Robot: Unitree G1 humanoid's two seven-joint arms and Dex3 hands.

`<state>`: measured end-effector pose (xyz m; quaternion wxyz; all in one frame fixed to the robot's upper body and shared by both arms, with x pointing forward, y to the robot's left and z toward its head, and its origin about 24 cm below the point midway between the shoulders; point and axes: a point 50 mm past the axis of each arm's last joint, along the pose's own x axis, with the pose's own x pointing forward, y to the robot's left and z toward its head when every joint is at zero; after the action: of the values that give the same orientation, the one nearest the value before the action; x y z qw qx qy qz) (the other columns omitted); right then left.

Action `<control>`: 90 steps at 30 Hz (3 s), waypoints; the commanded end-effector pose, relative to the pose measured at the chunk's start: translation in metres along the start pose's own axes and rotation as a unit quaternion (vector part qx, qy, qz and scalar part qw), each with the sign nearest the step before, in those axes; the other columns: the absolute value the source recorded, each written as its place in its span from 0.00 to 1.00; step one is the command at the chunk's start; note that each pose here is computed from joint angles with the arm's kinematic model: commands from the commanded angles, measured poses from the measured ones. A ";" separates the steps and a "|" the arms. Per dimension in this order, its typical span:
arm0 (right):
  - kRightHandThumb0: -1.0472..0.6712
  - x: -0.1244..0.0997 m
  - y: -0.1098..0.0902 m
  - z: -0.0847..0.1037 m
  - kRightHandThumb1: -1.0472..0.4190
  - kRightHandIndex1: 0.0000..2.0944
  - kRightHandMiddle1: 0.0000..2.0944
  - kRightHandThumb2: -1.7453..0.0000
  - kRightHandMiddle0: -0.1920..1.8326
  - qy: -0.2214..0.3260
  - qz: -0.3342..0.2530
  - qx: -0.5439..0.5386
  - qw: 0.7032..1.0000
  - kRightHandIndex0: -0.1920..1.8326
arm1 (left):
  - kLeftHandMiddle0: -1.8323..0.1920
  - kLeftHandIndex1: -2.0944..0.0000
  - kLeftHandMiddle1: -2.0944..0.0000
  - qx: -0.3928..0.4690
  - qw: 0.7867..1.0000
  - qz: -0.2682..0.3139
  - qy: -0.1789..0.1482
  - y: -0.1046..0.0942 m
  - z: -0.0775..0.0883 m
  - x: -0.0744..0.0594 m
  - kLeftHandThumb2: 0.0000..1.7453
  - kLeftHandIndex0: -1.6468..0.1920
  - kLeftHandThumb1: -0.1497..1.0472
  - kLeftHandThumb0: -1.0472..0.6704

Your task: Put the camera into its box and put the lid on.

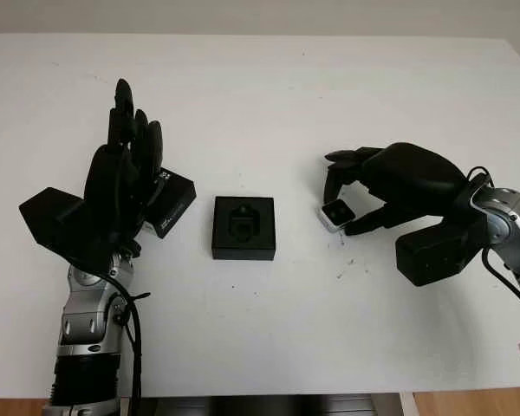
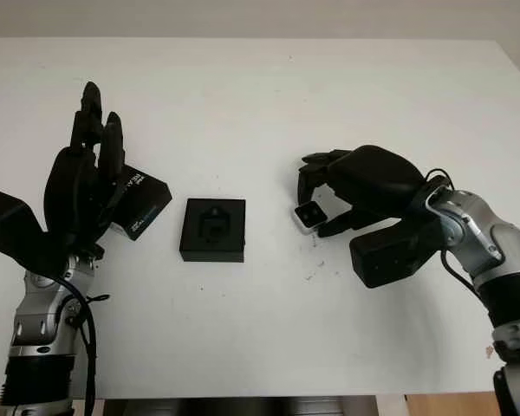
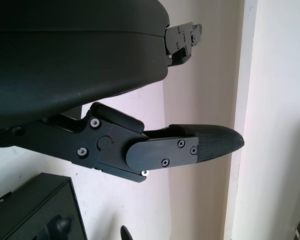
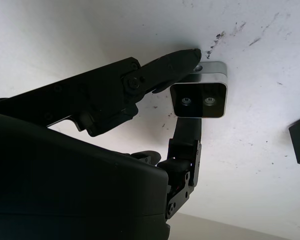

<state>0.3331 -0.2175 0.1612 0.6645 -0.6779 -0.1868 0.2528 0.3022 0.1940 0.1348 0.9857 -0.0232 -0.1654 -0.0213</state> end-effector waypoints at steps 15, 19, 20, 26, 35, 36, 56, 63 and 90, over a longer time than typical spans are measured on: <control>0.38 0.001 0.005 0.003 0.04 0.07 0.70 0.97 0.27 -0.020 -0.025 0.058 0.998 0.27 | 1.00 1.00 1.00 -0.006 1.000 0.008 0.005 0.003 -0.002 -0.003 0.27 1.00 1.00 0.19; 0.39 0.002 0.004 0.003 0.03 0.07 0.78 0.97 0.23 -0.019 -0.039 0.131 0.990 0.26 | 1.00 1.00 1.00 -0.015 1.000 0.016 0.004 0.004 -0.003 -0.003 0.21 1.00 1.00 0.18; 0.40 0.003 0.004 0.003 0.03 0.07 0.80 0.97 0.23 -0.022 -0.045 0.151 0.987 0.26 | 1.00 1.00 1.00 -0.015 1.000 0.016 0.005 0.004 -0.003 -0.003 0.20 1.00 1.00 0.18; 0.40 0.005 0.003 0.004 0.02 0.08 0.86 0.97 0.22 -0.034 -0.059 0.229 0.971 0.25 | 1.00 1.00 1.00 -0.015 1.000 0.016 0.006 0.005 -0.004 -0.002 0.18 1.00 1.00 0.17; 0.40 0.005 -0.004 0.005 0.02 0.10 0.85 0.97 0.20 -0.025 -0.083 0.288 0.954 0.24 | 1.00 1.00 1.00 -0.001 1.000 0.014 0.006 0.008 -0.004 -0.003 0.21 1.00 1.00 0.17; 0.40 0.005 -0.006 0.005 0.02 0.10 0.84 0.97 0.21 -0.023 -0.089 0.292 0.952 0.23 | 1.00 1.00 1.00 -0.002 1.000 0.016 0.005 0.008 -0.004 -0.003 0.21 1.00 1.00 0.18; 0.37 0.024 -0.008 0.041 0.00 0.42 0.83 0.96 0.19 -0.076 -0.174 0.543 0.818 0.00 | 1.00 1.00 1.00 -0.003 1.000 0.011 0.008 0.010 -0.004 -0.004 0.20 1.00 1.00 0.18; 0.36 0.035 0.012 0.065 0.00 0.40 0.86 0.97 0.19 -0.082 -0.152 0.608 0.775 0.00 | 1.00 1.00 1.00 0.003 1.000 0.014 0.010 0.010 -0.004 -0.004 0.21 1.00 1.00 0.17; 0.35 0.053 0.069 0.097 0.01 0.35 0.89 0.97 0.21 -0.037 -0.083 0.642 0.762 0.00 | 1.00 1.00 1.00 -0.004 1.000 0.014 0.010 0.010 -0.005 -0.003 0.20 1.00 1.00 0.18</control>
<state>0.3125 -0.1130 0.0891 0.9555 -0.0641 -0.0548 0.2826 0.3026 0.2032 0.1296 0.9870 -0.0320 -0.1575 -0.0081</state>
